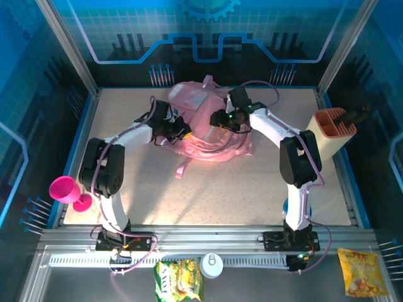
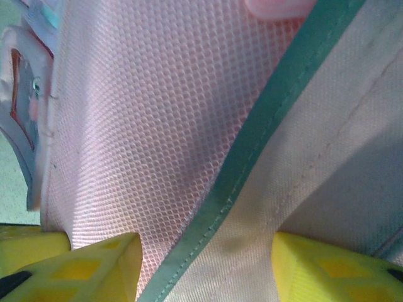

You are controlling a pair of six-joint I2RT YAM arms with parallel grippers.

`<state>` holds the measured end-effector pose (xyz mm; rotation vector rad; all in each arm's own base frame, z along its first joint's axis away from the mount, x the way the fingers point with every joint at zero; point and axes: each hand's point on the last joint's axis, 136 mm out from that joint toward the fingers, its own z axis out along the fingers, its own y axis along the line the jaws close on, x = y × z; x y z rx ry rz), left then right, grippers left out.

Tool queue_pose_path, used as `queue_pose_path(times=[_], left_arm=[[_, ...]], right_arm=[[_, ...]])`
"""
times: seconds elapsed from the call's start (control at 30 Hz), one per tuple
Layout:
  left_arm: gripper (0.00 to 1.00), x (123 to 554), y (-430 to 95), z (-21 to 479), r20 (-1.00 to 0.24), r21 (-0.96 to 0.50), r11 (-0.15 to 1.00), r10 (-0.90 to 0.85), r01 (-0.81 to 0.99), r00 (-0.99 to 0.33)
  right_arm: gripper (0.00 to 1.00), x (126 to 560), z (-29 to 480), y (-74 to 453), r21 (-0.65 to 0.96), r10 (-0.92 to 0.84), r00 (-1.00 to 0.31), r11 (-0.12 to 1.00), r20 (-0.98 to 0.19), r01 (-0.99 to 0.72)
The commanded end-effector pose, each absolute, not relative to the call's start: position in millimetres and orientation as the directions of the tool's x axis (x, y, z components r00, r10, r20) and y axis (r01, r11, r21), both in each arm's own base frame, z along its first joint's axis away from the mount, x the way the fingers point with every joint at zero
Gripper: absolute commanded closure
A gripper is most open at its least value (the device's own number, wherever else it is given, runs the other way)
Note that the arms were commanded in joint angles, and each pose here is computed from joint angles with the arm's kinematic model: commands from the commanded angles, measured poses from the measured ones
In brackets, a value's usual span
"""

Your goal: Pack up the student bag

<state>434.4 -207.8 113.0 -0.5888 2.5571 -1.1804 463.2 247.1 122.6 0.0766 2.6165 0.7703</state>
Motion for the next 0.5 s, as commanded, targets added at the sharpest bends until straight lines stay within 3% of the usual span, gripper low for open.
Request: queue_pose_path(times=[0.0, 0.27, 0.47], left_arm=[[1.00, 422.6, -232.2, 139.0, -0.042, -0.828, 0.526, -0.403, -0.194, -0.914], [1.00, 429.2, -242.9, 155.0, -0.029, -0.864, 0.465, -0.430, -0.193, -0.902], [1.00, 429.9, -248.8, 167.4, -0.027, -0.883, 0.430, -0.446, -0.187, -0.895]], right_arm=[[0.42, 458.1, 160.9, 233.6, 0.522, 0.194, -0.864, 0.848, -0.465, -0.091], [0.40, 387.4, 168.6, 223.4, 0.570, 0.337, -0.828, 0.821, -0.448, 0.025], [0.41, 366.5, 161.4, 245.6, 0.611, 0.439, -0.781, 0.786, -0.444, 0.095]])
